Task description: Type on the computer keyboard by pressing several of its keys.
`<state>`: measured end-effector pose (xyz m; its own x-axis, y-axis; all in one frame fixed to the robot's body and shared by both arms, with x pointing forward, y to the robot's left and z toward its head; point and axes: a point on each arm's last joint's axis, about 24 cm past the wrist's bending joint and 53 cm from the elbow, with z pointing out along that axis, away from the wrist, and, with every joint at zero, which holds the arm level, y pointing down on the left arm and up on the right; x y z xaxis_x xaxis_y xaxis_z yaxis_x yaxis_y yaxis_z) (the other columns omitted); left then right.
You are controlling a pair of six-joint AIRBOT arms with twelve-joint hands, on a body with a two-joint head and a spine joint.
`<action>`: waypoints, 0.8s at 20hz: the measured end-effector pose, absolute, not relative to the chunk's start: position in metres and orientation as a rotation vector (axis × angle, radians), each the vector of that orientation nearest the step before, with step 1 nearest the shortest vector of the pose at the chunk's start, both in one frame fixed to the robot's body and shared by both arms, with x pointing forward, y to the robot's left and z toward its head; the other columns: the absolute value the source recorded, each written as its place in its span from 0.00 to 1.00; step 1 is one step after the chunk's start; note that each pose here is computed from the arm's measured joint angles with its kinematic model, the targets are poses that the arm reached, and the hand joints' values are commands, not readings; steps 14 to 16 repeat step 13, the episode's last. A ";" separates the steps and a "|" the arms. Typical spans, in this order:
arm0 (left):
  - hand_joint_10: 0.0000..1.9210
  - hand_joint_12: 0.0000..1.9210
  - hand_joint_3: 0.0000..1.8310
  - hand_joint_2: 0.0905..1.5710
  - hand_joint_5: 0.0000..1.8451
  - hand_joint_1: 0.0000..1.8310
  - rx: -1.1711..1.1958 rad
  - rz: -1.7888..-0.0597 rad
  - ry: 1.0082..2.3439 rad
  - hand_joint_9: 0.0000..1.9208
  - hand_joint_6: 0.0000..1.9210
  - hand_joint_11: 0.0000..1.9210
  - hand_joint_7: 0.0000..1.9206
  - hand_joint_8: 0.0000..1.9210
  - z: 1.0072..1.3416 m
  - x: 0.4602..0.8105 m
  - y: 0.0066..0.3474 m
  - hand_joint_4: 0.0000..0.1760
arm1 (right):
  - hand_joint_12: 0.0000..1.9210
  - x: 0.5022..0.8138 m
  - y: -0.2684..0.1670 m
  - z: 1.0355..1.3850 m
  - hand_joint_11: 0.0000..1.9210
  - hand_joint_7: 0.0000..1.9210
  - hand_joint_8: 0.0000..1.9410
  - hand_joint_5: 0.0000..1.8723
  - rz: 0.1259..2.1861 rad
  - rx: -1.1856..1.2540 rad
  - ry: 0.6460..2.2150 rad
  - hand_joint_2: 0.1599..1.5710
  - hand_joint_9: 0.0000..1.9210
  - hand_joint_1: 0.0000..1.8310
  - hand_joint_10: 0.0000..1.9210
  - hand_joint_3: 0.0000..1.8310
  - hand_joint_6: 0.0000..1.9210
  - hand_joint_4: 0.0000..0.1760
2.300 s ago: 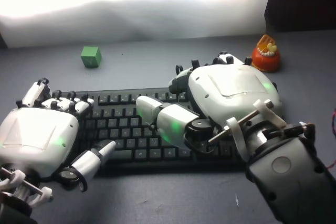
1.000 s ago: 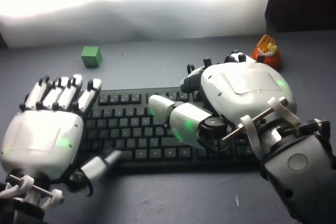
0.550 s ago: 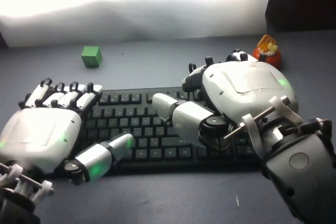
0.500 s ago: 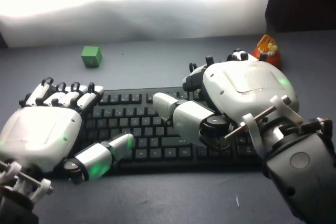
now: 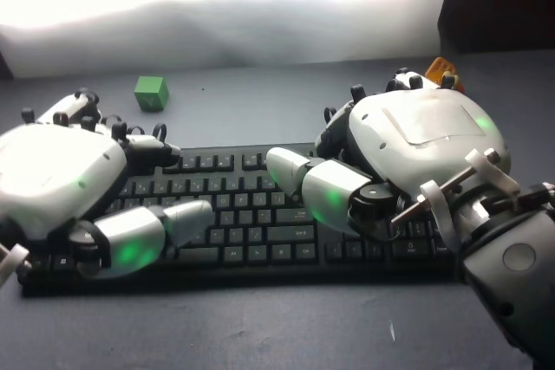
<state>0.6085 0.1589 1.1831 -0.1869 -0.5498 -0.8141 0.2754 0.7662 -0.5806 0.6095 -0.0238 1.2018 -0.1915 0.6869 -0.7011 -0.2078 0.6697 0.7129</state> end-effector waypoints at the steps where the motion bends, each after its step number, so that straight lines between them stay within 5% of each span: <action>1: 0.71 0.95 0.00 0.78 0.45 0.06 -0.221 -0.775 1.605 0.27 0.17 0.11 0.39 0.45 1.188 0.607 0.152 0.00 | 0.96 0.610 -0.025 1.204 0.25 0.52 0.47 0.49 0.844 0.403 1.561 0.75 0.39 0.00 0.72 0.00 0.42 0.00; 2: 0.86 0.99 0.00 0.78 0.43 0.06 -0.203 -0.802 1.611 0.29 0.36 0.20 0.37 0.67 1.191 0.604 0.142 0.00 | 0.99 0.611 -0.026 1.204 0.33 0.53 0.63 0.50 0.843 0.407 1.558 0.75 0.43 0.00 0.82 0.00 0.55 0.00; 3: 0.92 1.00 0.00 0.79 0.39 0.07 -0.183 -0.823 1.625 0.32 0.56 0.25 0.36 0.79 1.192 0.601 0.134 0.00 | 1.00 0.611 -0.027 1.204 0.38 0.55 0.73 0.50 0.842 0.409 1.558 0.75 0.46 0.00 0.91 0.00 0.70 0.00; 6: 0.99 1.00 0.01 0.84 0.47 0.13 -0.159 -0.877 1.640 0.47 0.84 0.41 0.50 0.90 1.197 0.595 0.116 0.00 | 1.00 0.614 -0.039 1.206 0.64 0.63 0.98 0.55 0.820 0.415 1.548 0.81 0.63 0.04 1.00 0.01 0.95 0.00; 9: 1.00 1.00 0.01 0.88 0.51 0.20 -0.169 -0.892 1.631 0.53 0.89 0.50 0.56 0.91 1.202 0.594 0.113 0.00 | 1.00 0.611 -0.044 1.199 0.69 0.67 1.00 0.61 0.811 0.416 1.568 0.87 0.68 0.21 1.00 0.02 1.00 0.00; 16: 1.00 1.00 0.01 0.91 0.51 0.24 -0.164 -0.897 1.632 0.55 0.92 0.53 0.56 0.95 1.203 0.593 0.111 0.00 | 1.00 0.610 -0.047 1.199 0.71 0.69 1.00 0.61 0.814 0.418 1.570 0.93 0.70 0.20 1.00 0.03 1.00 0.00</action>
